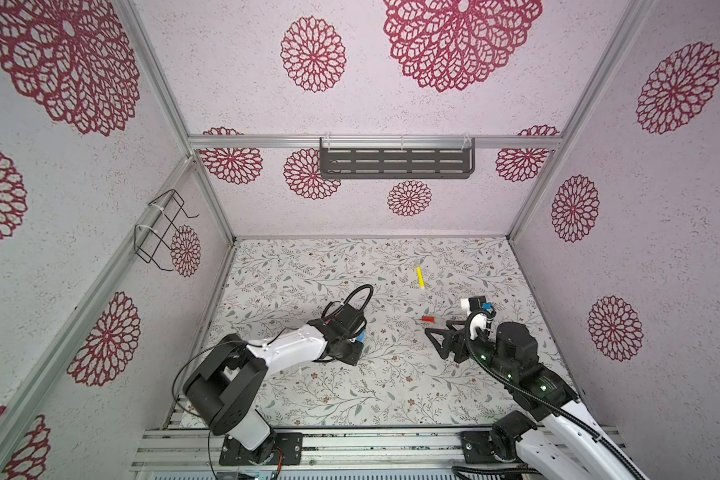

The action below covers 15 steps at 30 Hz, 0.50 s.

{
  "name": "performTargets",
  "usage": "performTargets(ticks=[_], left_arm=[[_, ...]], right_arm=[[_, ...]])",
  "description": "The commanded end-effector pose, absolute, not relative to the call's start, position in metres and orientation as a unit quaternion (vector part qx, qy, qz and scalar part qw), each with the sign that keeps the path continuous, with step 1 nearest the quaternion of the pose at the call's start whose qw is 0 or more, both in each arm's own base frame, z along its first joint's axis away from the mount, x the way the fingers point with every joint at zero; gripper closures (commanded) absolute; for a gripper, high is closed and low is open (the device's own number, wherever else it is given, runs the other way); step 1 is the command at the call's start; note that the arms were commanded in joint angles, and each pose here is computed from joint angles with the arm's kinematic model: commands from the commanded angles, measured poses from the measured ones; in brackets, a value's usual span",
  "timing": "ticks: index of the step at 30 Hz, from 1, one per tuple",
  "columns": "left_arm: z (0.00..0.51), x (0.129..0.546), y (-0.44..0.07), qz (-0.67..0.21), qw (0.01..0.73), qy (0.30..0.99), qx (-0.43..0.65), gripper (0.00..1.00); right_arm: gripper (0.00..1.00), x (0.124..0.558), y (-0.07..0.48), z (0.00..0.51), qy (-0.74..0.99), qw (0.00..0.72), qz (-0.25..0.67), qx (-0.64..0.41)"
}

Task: Insert the pens into the pen caps
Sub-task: 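Lift the blue marker upright with left gripper while right gripper approaches it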

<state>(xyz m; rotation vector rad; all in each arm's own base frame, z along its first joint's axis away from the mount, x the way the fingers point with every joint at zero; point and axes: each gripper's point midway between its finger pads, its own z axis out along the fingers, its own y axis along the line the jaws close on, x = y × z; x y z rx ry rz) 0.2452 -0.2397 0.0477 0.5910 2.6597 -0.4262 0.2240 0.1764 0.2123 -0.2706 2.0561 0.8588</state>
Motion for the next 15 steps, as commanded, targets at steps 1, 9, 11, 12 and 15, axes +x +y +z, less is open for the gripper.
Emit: performTargets(ticks=[1,9,11,12,15], left_arm=[[0.108,0.249,-0.288,-0.316,0.28,0.883,0.207,0.88],[0.118,0.23,-0.307,-0.388,0.289,0.852,0.201,0.89],[0.122,0.226,-0.312,-0.398,0.294,0.845,0.201,0.89],[0.124,0.225,-0.314,-0.404,0.297,0.842,0.2,0.89],[0.131,0.223,-0.319,-0.415,0.307,0.833,0.199,0.89]], right_arm=[[0.11,0.227,0.189,0.212,0.826,0.408,0.374,-0.104],[0.15,0.223,0.23,0.203,0.788,0.365,0.48,-0.123],[0.17,0.224,0.236,0.2,0.787,0.361,0.486,-0.123],[0.19,0.225,0.239,0.198,0.785,0.36,0.489,-0.122],[0.23,0.228,0.246,0.196,0.781,0.356,0.499,-0.119]])
